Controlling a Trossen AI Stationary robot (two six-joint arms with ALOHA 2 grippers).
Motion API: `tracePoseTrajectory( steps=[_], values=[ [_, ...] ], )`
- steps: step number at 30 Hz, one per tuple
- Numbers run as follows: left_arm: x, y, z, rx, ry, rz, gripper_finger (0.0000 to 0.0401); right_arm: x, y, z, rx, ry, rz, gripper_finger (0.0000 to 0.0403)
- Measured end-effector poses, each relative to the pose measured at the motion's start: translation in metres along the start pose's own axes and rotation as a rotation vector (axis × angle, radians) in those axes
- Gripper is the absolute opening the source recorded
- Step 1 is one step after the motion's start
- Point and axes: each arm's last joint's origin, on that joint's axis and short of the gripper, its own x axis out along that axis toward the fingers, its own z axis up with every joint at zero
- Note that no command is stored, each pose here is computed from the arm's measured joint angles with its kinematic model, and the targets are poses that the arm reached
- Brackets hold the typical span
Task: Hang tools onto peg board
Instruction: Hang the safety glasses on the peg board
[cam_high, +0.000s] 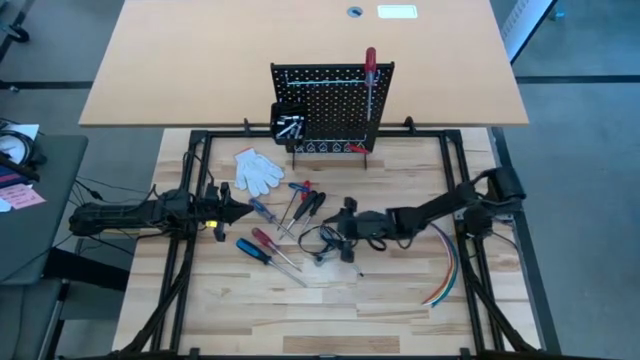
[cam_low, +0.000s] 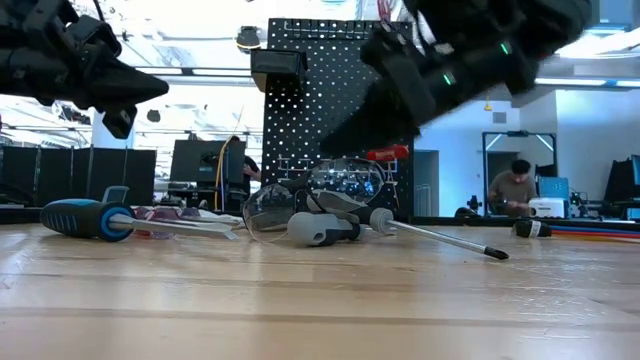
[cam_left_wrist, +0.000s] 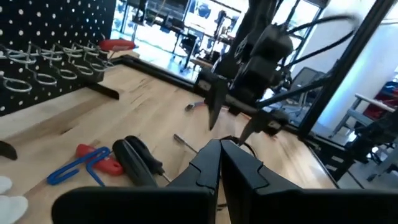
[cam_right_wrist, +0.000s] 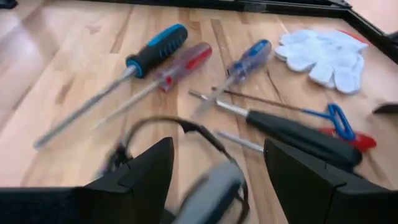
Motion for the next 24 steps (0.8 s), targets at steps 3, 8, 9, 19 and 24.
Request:
tracePoseTrajectory(
  steps=[3, 8, 9, 19, 24],
  values=[
    [0.000, 0.000, -0.001, -0.004, 0.007, 0.002, 0.0009, 0.004, -0.005, 0.019, 0.071, 0.070, -0.027, 0.0260],
    [0.002, 0.001, -0.002, -0.008, 0.027, 0.006, 0.0009, 0.012, -0.015, 0.021, 0.185, 0.222, -0.047, 0.0260],
    [0.002, 0.001, -0.003, -0.008, 0.033, 0.008, 0.0009, 0.012, -0.015, 0.015, 0.174, 0.281, -0.033, 0.0260],
    [0.003, 0.001, -0.005, -0.006, 0.055, 0.020, 0.0009, -0.003, 0.017, 0.020, -0.014, 0.309, 0.082, 0.0260],
    [0.004, 0.001, -0.005, -0.005, 0.057, 0.020, 0.0009, -0.013, 0.035, 0.018, -0.062, 0.340, 0.137, 0.0260]
  ],
)
